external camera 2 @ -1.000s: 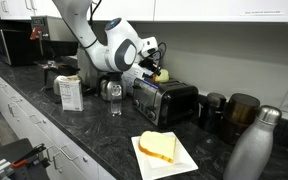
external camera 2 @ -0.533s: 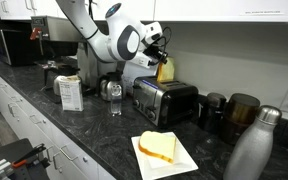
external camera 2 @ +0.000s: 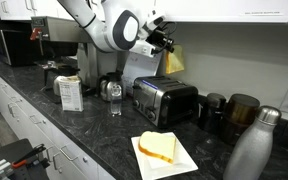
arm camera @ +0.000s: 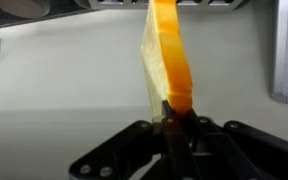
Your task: Remove the piece of bread from the toaster.
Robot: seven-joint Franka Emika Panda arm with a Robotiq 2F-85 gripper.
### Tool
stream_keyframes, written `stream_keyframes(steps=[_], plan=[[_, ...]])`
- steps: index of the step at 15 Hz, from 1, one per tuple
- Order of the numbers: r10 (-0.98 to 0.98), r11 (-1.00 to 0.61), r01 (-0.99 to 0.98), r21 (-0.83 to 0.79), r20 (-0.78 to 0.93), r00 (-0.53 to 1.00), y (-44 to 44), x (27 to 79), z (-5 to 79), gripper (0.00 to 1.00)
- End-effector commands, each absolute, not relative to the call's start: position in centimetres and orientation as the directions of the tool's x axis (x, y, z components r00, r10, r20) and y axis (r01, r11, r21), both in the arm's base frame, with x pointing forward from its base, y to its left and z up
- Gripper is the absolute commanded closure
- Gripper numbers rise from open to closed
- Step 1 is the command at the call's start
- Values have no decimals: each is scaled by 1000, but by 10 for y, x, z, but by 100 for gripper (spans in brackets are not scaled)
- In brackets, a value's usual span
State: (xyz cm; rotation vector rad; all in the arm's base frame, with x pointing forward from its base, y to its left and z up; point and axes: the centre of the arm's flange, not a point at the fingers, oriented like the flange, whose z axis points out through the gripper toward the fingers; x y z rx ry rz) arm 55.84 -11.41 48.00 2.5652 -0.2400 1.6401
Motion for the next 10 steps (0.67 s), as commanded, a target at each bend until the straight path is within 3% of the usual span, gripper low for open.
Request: stream_keyframes(steps=[1,10], plan=[[-68,-978,-207,14,922,382,-101,537,494,97],[-162,-960,-279,-28,867,471,-78,467,462,97]])
